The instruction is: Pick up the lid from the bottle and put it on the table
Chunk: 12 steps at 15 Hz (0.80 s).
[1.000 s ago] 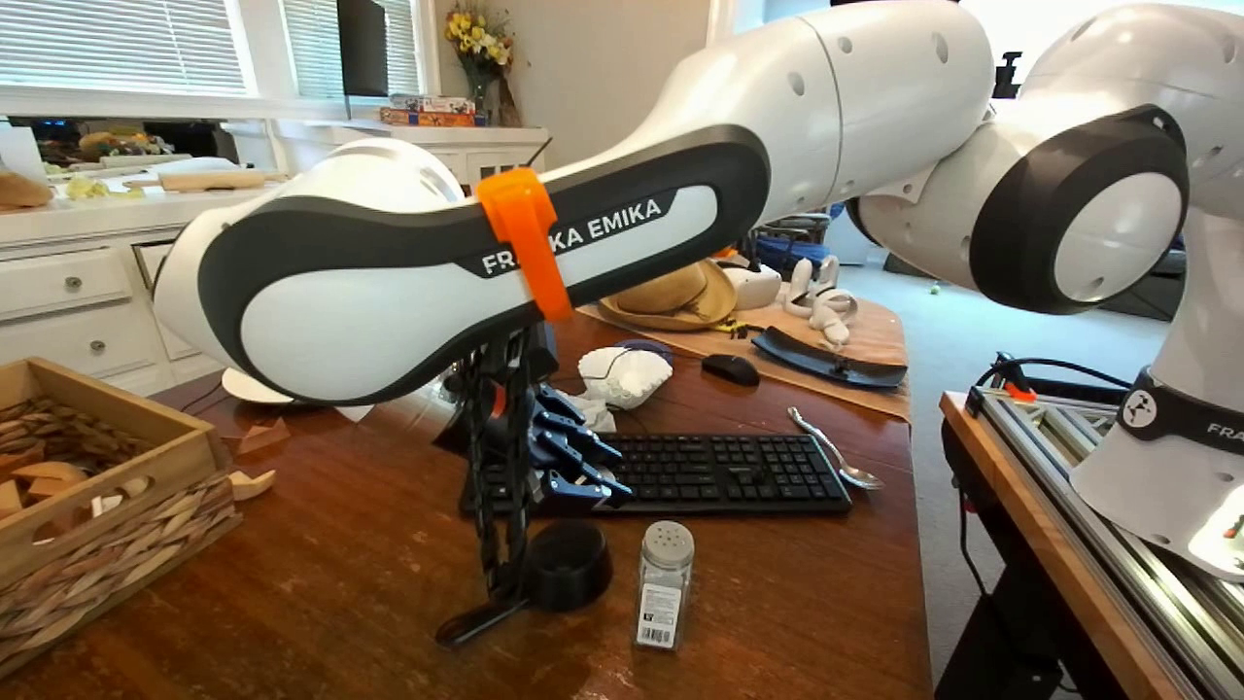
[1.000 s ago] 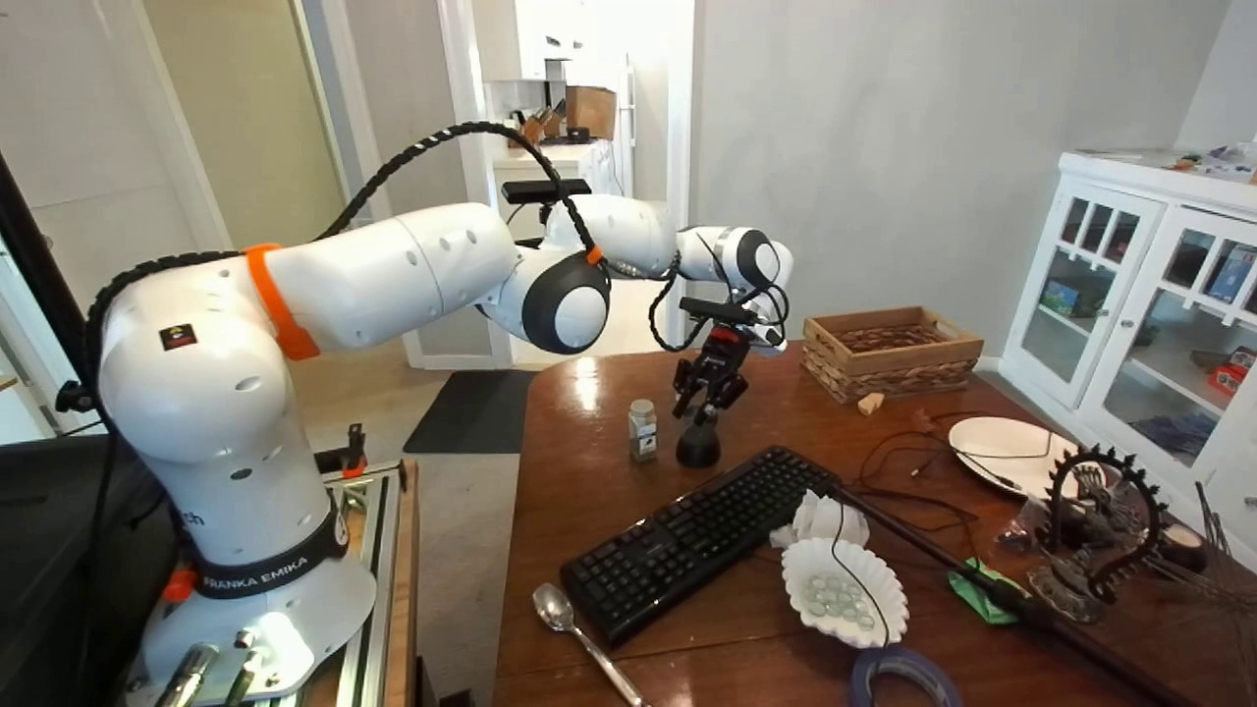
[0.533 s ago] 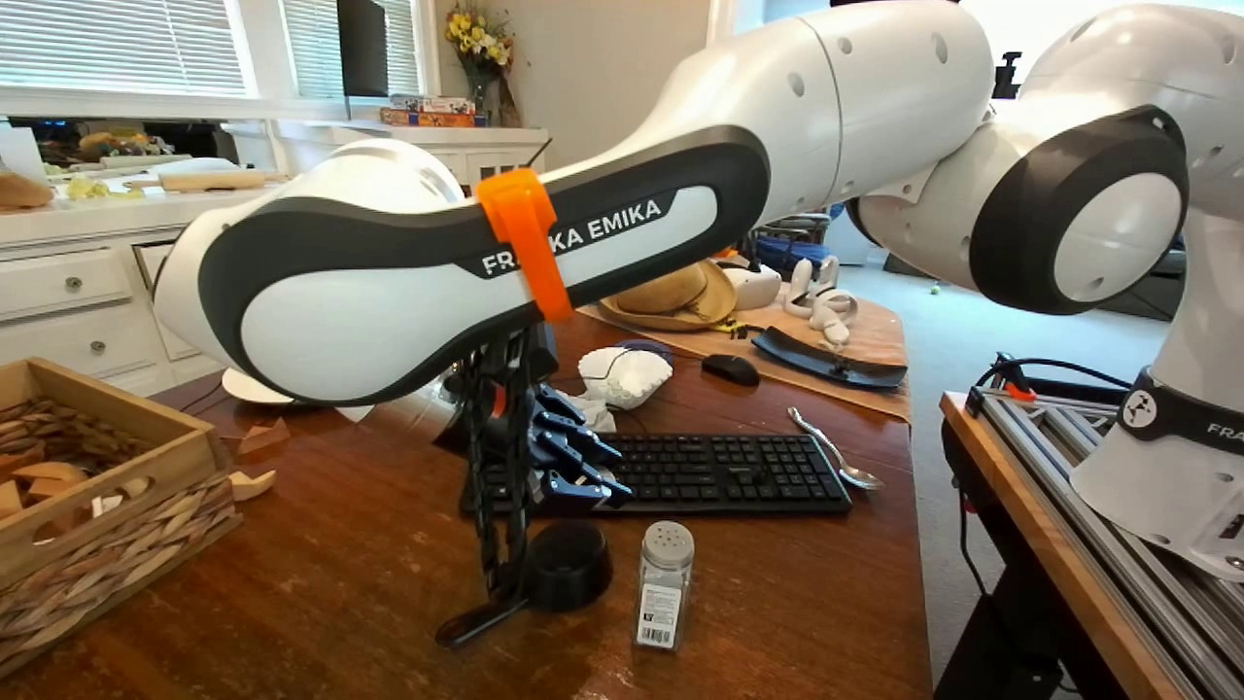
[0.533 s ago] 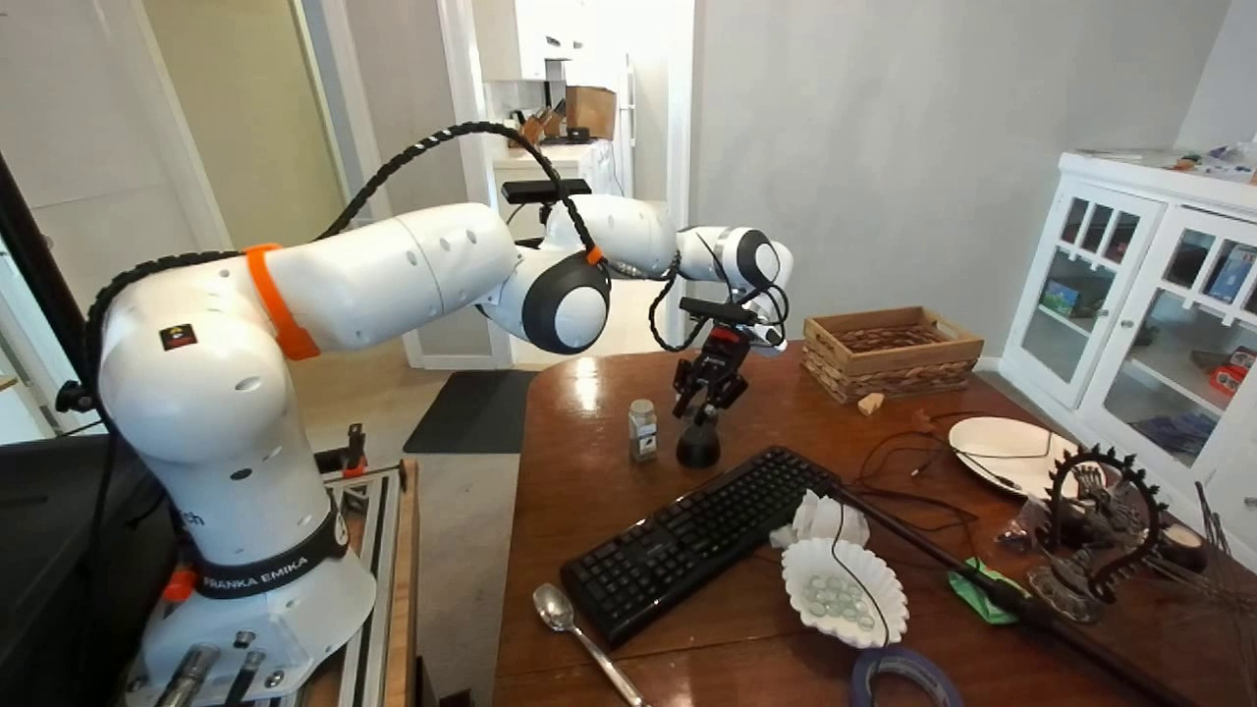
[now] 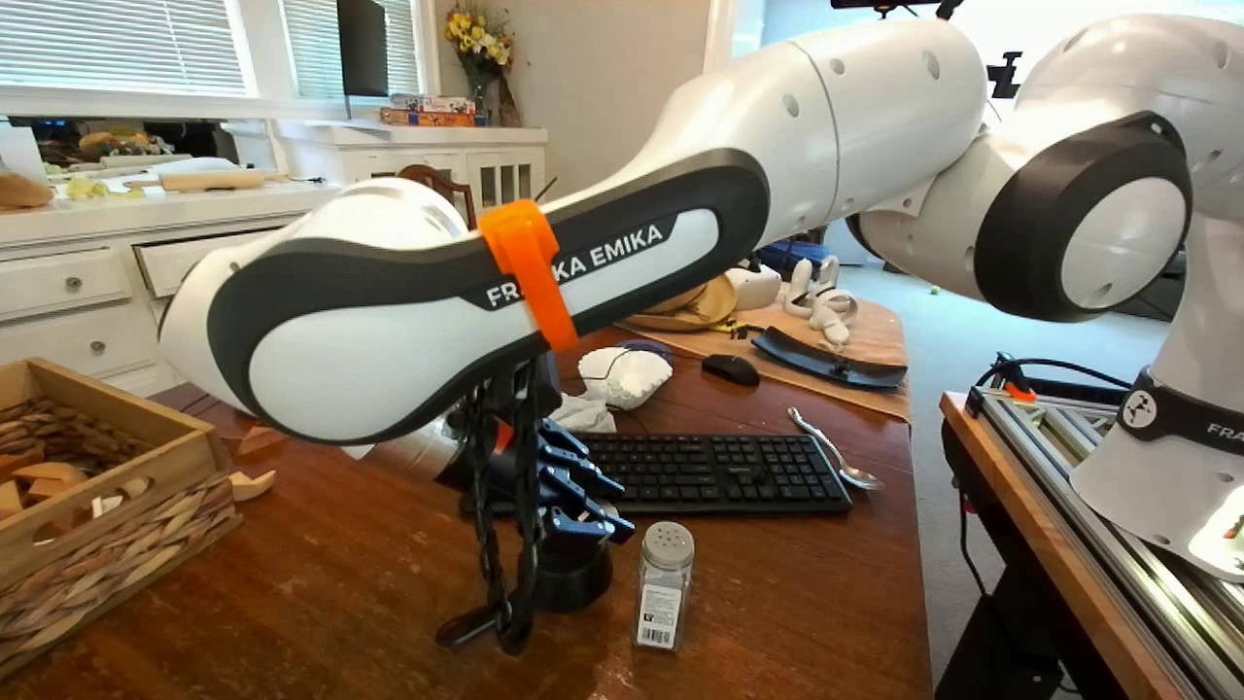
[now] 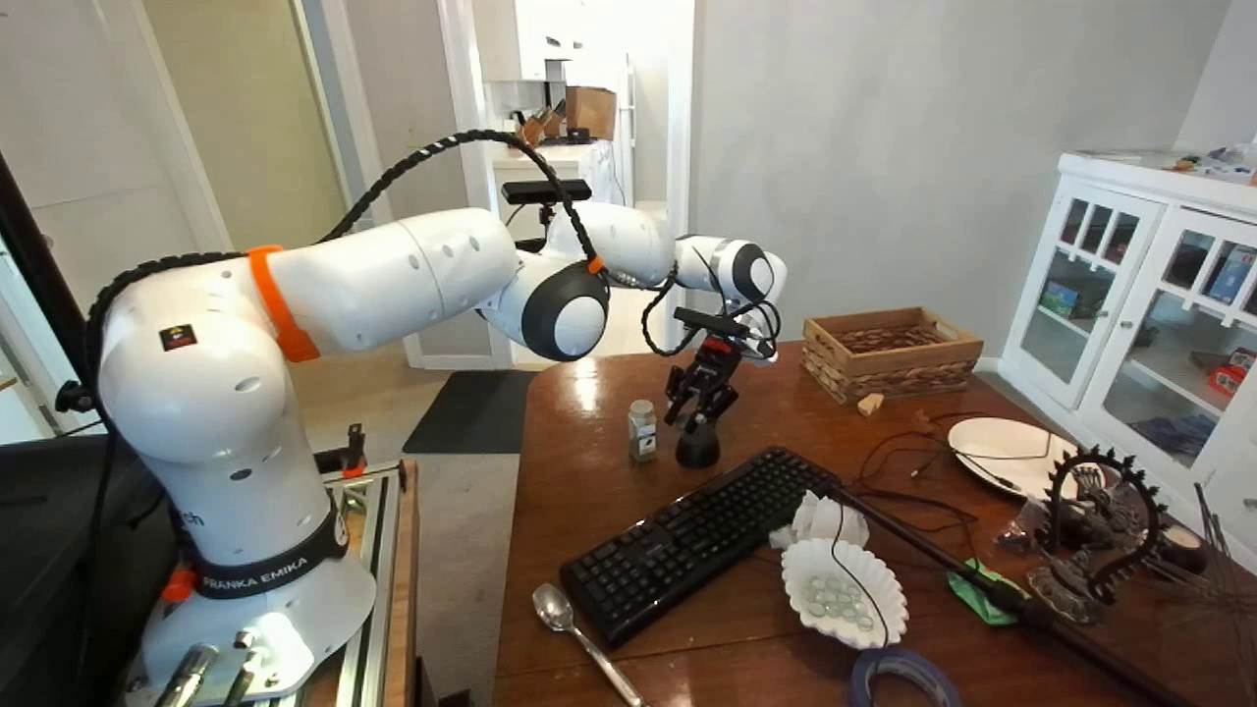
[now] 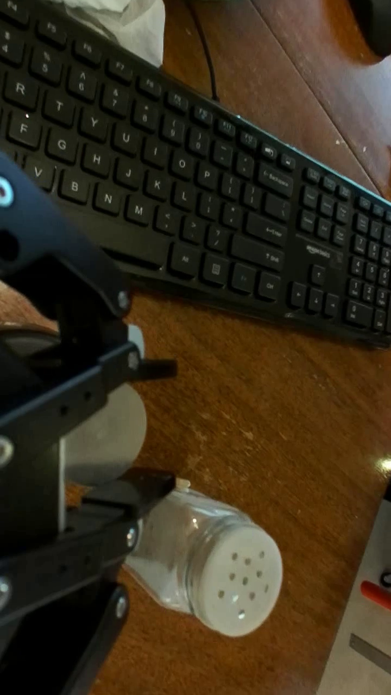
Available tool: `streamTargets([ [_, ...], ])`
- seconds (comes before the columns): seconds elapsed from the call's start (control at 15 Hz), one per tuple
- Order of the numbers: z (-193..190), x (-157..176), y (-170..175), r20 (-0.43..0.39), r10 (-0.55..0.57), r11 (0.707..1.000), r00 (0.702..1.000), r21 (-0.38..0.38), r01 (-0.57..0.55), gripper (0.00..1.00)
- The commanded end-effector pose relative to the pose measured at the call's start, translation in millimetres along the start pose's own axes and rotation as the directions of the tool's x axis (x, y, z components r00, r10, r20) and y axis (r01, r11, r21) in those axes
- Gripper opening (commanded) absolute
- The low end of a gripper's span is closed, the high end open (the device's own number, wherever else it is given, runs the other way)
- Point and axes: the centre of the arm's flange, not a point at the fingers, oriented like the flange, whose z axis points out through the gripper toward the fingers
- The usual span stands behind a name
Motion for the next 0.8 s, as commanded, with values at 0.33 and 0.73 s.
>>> streamTargets([
  [0.33,-7.9,42.6,2.4,-0.046,0.019,0.999,0.999,0.027,-0.018,0.2],
  [0.73,6.3,19.6,3.6,-0.073,0.056,0.998,0.996,0.01,-0.055,0.45],
])
